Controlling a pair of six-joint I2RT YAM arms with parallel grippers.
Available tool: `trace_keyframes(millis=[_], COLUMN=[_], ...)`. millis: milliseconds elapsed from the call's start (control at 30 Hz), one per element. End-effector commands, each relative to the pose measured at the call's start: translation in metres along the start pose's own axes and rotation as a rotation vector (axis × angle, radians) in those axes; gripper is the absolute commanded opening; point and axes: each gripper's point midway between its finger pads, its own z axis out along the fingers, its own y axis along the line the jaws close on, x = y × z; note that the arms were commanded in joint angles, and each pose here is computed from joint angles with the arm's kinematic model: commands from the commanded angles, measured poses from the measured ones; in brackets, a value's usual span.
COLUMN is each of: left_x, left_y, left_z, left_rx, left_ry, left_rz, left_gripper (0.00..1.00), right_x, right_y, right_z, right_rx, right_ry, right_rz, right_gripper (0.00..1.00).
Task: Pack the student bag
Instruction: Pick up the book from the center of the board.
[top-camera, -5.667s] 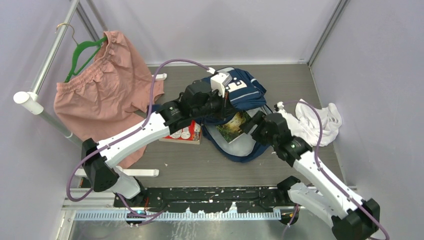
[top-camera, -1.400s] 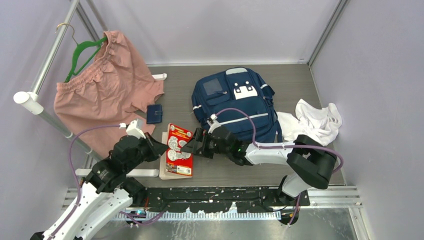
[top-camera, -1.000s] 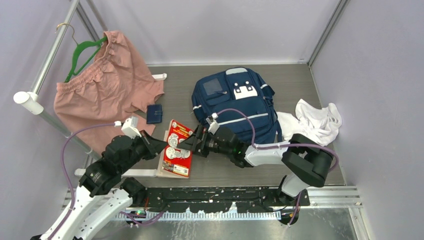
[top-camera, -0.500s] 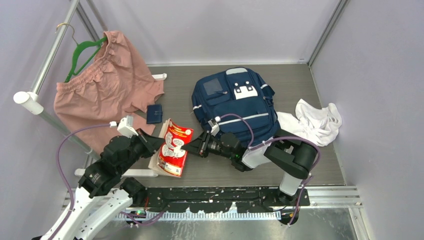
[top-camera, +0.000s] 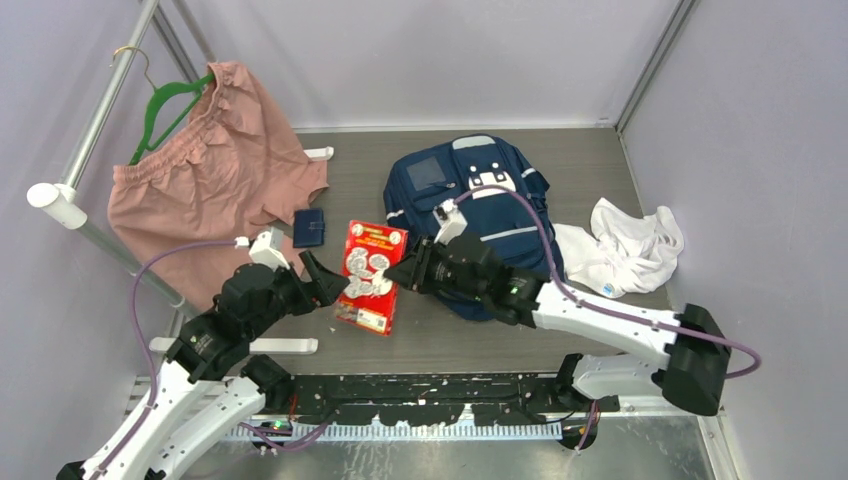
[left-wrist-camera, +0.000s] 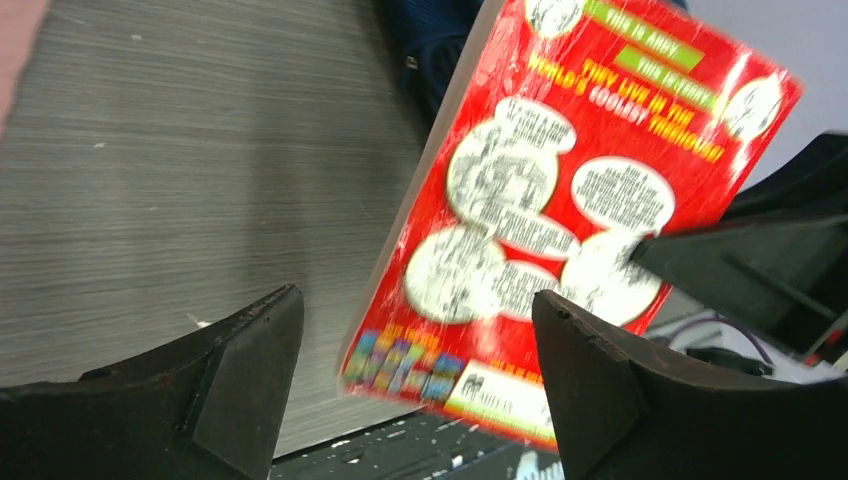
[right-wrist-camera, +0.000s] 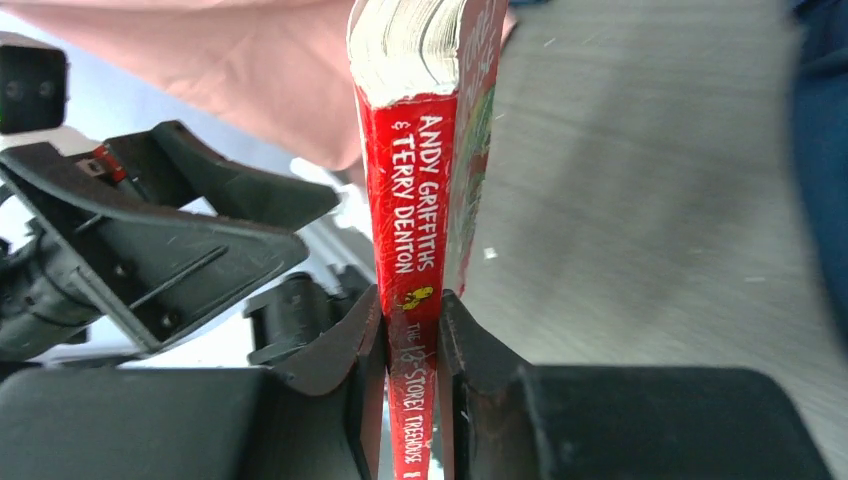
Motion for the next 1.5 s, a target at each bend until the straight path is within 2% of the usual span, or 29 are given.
trace_keyframes(millis=[0, 67, 167, 267, 367, 533, 667, 767, 1033, 1167, 1267, 1333, 1467], left_x=[-0.004, -0.006, -0.012, -0.004, -0.007, -0.002, 0.015, 0.023, 0.035, 0.052, 0.061, 0.065, 0.07], left_y=[-0.041, -0.055, -0.083, -0.113, -0.125, -0.154, -0.17, -0.173, -0.176, -0.17, -0.166, -0.164, -0.157], left_z=[0.002, 0.001, -0.011, -0.031, -0.039, -0.06, -0.076, -0.074, -0.08, -0.076, -0.076, -0.076, -0.076], left_rx=[0.193, 0.248, 0.391, 0.591, 0.648, 0.838, 1.022, 1.068, 1.173, 1.169, 1.173, 1.171, 1.149], left_ry=[0.015, 0.031, 0.031, 0.092, 0.122, 0.226, 0.389, 0.474, 0.529, 0.597, 0.637, 0.65, 0.653], left_rz=[0.036, 0.053, 0.177, 0.37, 0.504, 0.634, 0.659, 0.628, 0.566, 0.536, 0.523, 0.516, 0.509], left_gripper=[0.85, 0.83, 0.81, 0.82, 0.82, 0.85, 0.87, 0.87, 0.88, 0.88, 0.85, 0.82, 0.81], right_x=[-0.028, -0.033, -0.029, -0.008, 0.011, 0.032, 0.047, 0.049, 0.042, 0.039, 0.039, 0.04, 0.038], right_y=[-0.036, -0.034, -0.03, -0.014, -0.002, 0.015, 0.03, 0.038, 0.06, 0.065, 0.065, 0.064, 0.068], right_z=[-0.048, -0.061, -0.077, -0.09, -0.104, -0.128, -0.143, -0.146, -0.15, -0.147, -0.141, -0.136, -0.132], right_rx=[0.302, 0.304, 0.259, 0.11, -0.004, -0.15, -0.257, -0.309, -0.403, -0.425, -0.421, -0.414, -0.423], right_ry=[0.01, 0.023, 0.075, 0.202, 0.321, 0.461, 0.55, 0.555, 0.484, 0.457, 0.461, 0.468, 0.453], right_rz=[-0.339, -0.417, -0.533, -0.635, -0.703, -0.749, -0.738, -0.73, -0.748, -0.761, -0.76, -0.756, -0.748], right_gripper=[0.01, 0.01, 0.01, 0.01, 0.01, 0.01, 0.01, 0.01, 0.01, 0.01, 0.01, 0.01, 0.01])
